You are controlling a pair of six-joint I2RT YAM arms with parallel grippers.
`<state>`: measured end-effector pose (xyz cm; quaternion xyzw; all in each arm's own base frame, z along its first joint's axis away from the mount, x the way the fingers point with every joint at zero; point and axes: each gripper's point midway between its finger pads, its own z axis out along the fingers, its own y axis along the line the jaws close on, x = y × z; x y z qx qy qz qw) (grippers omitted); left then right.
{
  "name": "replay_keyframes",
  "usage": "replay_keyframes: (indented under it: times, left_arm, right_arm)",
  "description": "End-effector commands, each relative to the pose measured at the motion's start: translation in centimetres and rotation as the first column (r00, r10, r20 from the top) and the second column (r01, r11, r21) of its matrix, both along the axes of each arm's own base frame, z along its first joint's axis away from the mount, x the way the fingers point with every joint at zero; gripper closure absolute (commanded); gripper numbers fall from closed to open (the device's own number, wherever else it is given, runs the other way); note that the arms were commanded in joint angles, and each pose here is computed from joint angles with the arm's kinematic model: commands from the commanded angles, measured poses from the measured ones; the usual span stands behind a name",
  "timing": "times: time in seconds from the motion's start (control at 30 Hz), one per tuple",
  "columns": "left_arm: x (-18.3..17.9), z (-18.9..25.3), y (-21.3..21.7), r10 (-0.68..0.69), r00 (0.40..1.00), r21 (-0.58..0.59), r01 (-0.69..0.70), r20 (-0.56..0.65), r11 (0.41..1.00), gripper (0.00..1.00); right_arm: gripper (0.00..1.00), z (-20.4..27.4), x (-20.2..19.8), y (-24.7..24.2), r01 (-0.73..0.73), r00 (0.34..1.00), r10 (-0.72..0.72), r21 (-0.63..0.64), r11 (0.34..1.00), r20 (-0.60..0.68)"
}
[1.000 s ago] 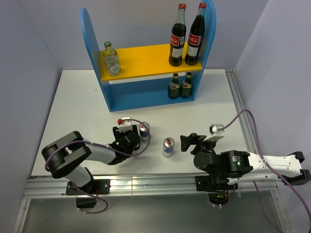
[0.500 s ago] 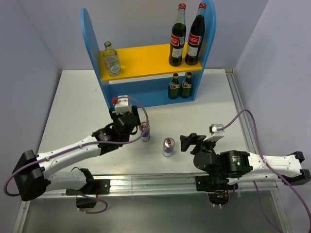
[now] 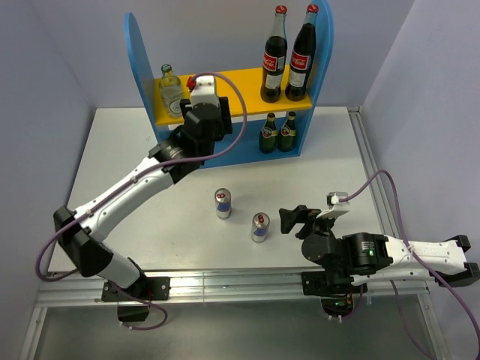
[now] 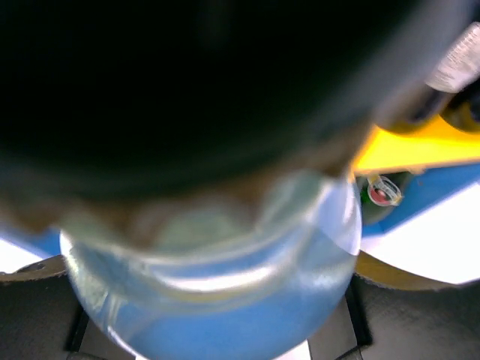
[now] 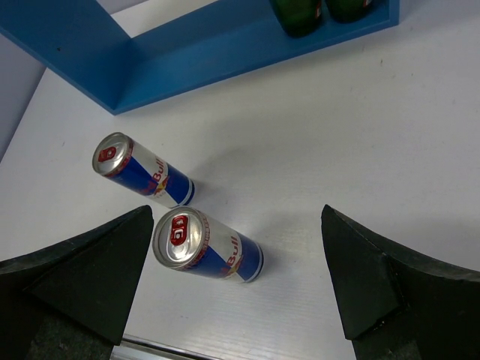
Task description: Place and organize the beverage onto the shelf
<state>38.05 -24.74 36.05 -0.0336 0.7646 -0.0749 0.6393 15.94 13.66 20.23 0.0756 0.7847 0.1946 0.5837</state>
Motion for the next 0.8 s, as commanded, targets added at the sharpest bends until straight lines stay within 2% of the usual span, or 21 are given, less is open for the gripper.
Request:
replay_keyframes:
  times: [0.0, 0.37, 0.77]
  left_arm:
    - [1.9, 6.2, 0.1, -0.008, 0.993, -0.068, 0.016, 0.121, 0.998, 1.0]
    - [8.7, 4.9, 0.5, 0.061, 0.994, -0.015, -0.06, 0.094, 0.998, 1.0]
    - [11.0, 3.3, 3.9, 0.126, 0.99, 0.002, -0.126, 0.064, 0.992, 1.0]
  right_arm:
    - [0.0, 0.1, 0.2, -0.5, 0.027, 0.999, -0.028, 0.023, 0.999, 0.018]
    - [0.0, 0.2, 0.2, -0.6, 0.024, 1.0, -0.025, 0.042, 0.999, 0.018]
    - [0.0, 0.2, 0.2, -0.7, 0.028, 0.999, -0.029, 0.04, 0.999, 0.022]
